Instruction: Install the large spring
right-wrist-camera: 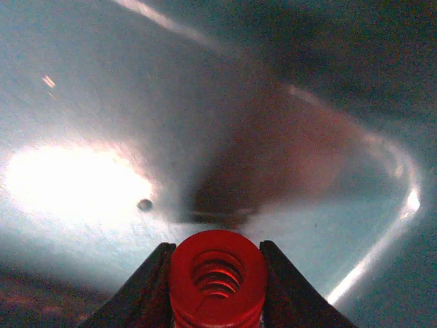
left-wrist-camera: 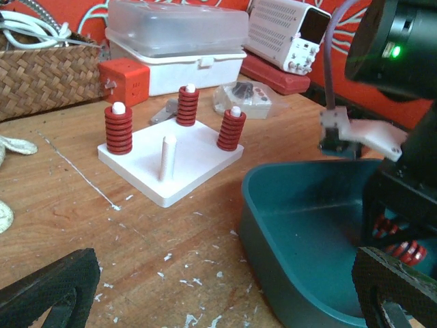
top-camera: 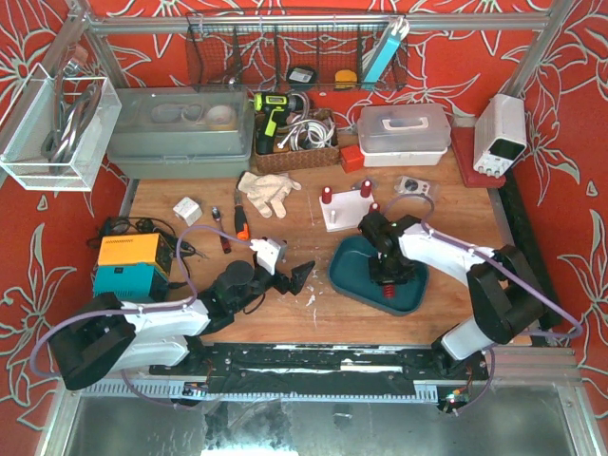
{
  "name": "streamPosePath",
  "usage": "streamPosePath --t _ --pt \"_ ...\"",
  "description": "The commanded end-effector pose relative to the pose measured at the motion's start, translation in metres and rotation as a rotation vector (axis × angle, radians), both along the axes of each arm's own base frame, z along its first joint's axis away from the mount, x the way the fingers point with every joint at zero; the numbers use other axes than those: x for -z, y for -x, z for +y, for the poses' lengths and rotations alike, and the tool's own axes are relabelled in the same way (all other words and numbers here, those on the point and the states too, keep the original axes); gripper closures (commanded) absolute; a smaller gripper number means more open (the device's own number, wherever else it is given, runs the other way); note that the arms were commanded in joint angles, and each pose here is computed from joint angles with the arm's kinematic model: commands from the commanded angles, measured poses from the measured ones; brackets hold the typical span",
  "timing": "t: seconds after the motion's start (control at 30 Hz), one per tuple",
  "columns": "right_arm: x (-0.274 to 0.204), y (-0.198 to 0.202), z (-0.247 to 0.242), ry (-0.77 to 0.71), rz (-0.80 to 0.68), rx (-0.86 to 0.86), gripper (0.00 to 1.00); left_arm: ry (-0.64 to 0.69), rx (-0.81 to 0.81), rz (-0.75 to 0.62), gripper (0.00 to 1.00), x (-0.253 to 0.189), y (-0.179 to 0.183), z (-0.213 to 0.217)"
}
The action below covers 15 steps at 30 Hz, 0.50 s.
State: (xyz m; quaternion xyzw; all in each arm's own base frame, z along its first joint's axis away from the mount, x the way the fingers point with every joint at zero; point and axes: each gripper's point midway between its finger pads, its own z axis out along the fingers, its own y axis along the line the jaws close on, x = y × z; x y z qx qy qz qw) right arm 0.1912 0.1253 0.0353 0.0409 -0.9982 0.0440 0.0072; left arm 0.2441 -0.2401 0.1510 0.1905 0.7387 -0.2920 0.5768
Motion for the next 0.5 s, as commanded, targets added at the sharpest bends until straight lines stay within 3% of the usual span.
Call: streamPosePath --t 0.0,0.27,0.47 --pt "-0.022 -0.028 0.004 -0.031 -0.15 0.027 0.81 0.023 -0.006 -0.018 0.0 -0.01 -0.004 -0.003" --pt "-0.025 -0.036 0.006 -0.053 -0.173 -0.015 0.81 0.019 0.007 -0.008 0.0 -0.007 -0.004 -0.006" --pt "-0.048 -0.053 0.019 -0.154 -0.325 -0.062 0.84 0.026 0.054 -0.017 0.02 -0.009 0.001 -0.013"
